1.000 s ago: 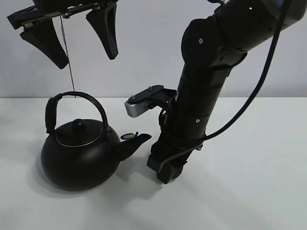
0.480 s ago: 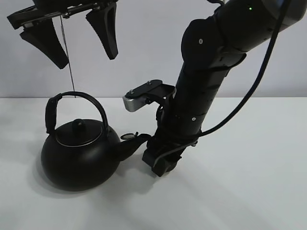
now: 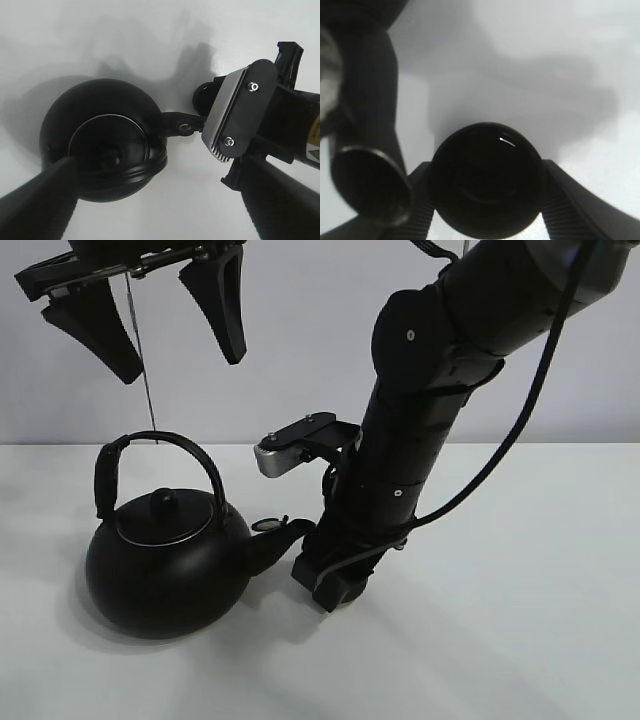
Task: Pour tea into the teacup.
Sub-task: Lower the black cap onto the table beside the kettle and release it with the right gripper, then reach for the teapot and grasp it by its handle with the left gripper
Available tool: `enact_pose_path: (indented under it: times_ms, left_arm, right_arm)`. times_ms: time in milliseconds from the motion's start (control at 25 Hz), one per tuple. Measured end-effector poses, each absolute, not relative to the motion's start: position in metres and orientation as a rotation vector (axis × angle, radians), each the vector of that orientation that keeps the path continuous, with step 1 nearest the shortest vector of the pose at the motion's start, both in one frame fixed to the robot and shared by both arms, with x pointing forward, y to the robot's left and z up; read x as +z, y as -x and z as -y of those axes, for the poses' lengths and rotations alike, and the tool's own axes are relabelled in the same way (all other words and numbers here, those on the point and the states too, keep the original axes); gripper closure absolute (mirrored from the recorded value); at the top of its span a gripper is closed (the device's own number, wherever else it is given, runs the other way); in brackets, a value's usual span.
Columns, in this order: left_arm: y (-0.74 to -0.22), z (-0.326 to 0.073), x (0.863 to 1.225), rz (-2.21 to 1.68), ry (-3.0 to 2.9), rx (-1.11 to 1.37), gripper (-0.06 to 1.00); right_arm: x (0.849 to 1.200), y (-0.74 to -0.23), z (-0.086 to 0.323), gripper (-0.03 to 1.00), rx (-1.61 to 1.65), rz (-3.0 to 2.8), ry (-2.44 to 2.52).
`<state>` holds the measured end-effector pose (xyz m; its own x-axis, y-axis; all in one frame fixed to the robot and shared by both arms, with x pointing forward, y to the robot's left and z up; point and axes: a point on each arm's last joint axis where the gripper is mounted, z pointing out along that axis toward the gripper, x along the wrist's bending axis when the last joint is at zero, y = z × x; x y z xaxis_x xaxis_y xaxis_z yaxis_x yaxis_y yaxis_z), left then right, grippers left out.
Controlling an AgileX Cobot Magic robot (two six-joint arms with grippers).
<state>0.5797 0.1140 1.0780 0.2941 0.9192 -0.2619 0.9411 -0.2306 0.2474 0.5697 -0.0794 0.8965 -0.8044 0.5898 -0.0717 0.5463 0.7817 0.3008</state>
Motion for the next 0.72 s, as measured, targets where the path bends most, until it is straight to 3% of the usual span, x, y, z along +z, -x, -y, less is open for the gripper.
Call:
enact_pose_path:
  times_ms: [80,480,720]
  left_arm:
    - [-0.580,-0.114,1.078,-1.676,-2.214,-0.085,0.31]
    - [-0.580,-0.114,1.078,-1.676,-2.214,-0.085,0.31]
    - [-0.580,-0.114,1.078,-1.676,-2.214,-0.085,0.31]
  right_arm:
    - [0.897,-0.571,0.078,0.56,0.400,-2.812,-0.902]
    - [0.918,-0.579,0.074,0.31,0.325,-2.862,-0.897]
    - [0.931,-0.580,0.098,0.28,0.110,-2.847,-1.034]
